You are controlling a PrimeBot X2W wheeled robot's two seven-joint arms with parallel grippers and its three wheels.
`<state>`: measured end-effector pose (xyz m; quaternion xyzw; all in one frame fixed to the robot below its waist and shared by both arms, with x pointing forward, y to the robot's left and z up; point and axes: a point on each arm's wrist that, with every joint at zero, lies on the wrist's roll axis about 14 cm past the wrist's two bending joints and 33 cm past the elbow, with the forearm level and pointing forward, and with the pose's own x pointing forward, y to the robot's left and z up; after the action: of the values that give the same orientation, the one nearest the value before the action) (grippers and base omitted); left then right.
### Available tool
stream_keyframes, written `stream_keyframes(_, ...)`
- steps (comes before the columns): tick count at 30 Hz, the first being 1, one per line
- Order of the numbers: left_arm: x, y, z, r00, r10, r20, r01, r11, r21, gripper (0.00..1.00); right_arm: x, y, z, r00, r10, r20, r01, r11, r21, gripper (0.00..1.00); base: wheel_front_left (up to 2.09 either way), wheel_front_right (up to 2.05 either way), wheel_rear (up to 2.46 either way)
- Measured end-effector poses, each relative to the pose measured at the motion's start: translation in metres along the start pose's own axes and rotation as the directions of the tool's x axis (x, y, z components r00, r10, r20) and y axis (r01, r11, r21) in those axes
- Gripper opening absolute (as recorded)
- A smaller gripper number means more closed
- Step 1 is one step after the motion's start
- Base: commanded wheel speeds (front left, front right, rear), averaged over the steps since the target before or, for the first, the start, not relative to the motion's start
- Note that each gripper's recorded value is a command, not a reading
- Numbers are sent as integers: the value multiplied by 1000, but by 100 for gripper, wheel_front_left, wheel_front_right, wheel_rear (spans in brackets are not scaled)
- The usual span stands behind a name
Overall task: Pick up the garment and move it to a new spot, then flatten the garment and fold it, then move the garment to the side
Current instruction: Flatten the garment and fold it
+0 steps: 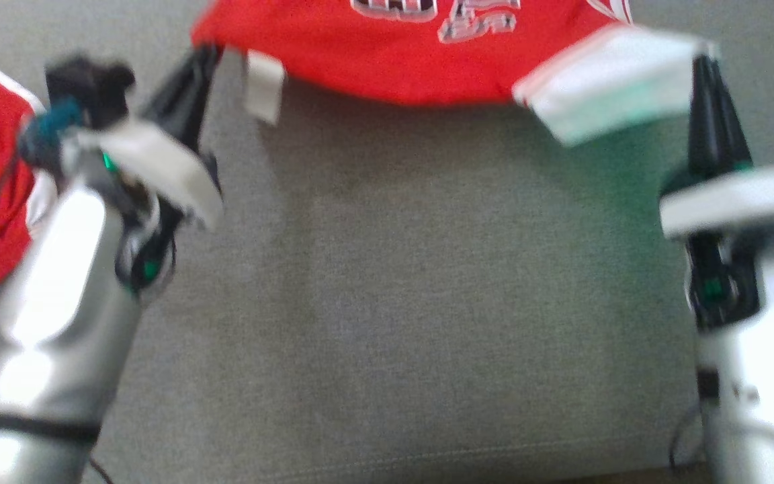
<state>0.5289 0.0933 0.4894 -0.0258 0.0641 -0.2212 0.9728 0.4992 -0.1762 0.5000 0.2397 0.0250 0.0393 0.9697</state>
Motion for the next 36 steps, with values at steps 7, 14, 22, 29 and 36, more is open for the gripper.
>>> stream_keyframes(7,-89,-33,-38,992,27,-121,-39,994,-98,0,-84,-15,-12,993,-69,-99,69,998,-7,0,0,0,0)
stream_keyframes(14,-177,-89,-70,967,30,-251,-98,960,-262,0,-163,-40,-34,952,-191,-241,172,980,-96,0,0,0,0)
stream_keyframes(22,-207,-93,-82,945,68,-319,-173,933,-315,0,-203,-53,-61,883,-254,-394,217,967,-136,0,0,0,0)
stream_keyframes(29,-196,-86,-86,928,24,-372,-144,943,-299,0,-172,-53,-49,895,-243,-374,201,969,-147,0,0,0,0)
stream_keyframes(36,-153,-69,-65,924,-46,-379,-57,964,-258,0,-99,-32,-33,914,-177,-365,112,975,-192,0,0,0,0)
